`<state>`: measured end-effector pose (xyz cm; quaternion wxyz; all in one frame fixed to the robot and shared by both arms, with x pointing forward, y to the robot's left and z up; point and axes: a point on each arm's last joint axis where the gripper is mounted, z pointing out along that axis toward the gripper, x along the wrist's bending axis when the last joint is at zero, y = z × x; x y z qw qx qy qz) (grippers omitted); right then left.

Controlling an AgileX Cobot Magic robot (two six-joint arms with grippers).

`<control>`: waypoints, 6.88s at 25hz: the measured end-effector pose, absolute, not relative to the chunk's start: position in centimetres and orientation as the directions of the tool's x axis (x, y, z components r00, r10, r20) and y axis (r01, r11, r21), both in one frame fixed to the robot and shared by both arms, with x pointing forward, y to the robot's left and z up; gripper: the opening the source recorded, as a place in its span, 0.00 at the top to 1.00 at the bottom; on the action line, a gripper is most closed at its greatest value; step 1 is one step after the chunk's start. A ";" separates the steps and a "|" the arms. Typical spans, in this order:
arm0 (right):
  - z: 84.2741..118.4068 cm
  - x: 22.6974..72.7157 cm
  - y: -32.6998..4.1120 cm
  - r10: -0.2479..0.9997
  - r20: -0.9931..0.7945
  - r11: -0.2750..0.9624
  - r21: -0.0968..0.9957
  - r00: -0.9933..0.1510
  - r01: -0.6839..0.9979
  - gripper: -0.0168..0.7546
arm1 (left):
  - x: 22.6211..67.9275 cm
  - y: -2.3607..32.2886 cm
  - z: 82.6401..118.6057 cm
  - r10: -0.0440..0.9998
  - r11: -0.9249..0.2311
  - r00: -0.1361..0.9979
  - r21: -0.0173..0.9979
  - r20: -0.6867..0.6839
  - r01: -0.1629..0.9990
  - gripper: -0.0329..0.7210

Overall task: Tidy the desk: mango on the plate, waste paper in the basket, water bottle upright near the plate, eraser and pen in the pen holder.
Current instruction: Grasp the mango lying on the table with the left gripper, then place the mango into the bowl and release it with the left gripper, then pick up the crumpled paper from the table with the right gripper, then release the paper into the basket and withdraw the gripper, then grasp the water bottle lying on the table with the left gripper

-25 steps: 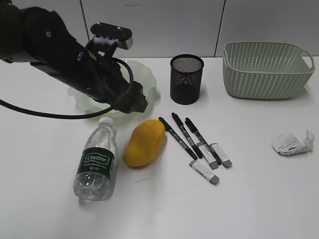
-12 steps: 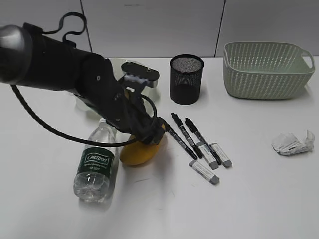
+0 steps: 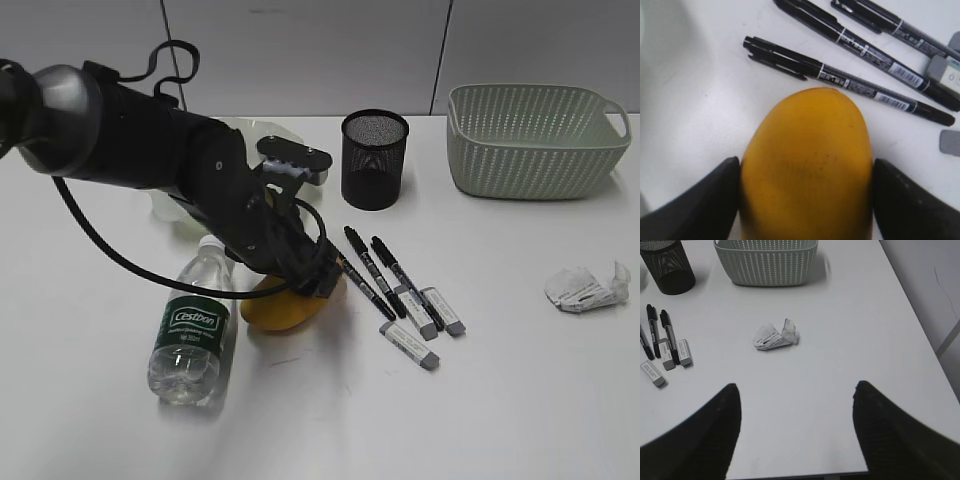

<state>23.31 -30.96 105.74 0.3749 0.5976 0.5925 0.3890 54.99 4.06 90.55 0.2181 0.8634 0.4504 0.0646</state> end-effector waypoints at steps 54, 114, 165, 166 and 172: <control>105.7 23.3 -31.0 1.000 0.021 -0.017 0.909 -0.005 0.416 0.27 | 36.6 25.2 111.5 0.917 -0.257 0.390 0.867 0.080 0.427 0.27; 98.0 56.8 -29.3 0.995 0.016 -0.087 0.554 0.094 0.828 0.96 | 23.0 31.1 106.3 0.997 0.059 0.029 0.907 -0.078 0.417 0.31; 105.5 23.1 -28.8 0.987 0.021 0.050 0.902 -0.160 0.429 0.22 | 43.7 22.0 104.0 0.945 -0.154 0.307 0.667 -0.117 0.729 0.31; 105.5 23.2 -28.7 0.987 0.023 0.048 0.903 -0.159 0.428 0.22 | 44.9 20.3 103.2 0.929 -0.202 0.351 0.640 -0.113 0.741 0.31; 105.6 23.2 -28.7 0.987 0.026 0.043 0.906 -0.158 0.422 0.23 | 52.0 13.4 97.3 0.925 -0.272 0.358 0.436 -0.126 0.858 0.22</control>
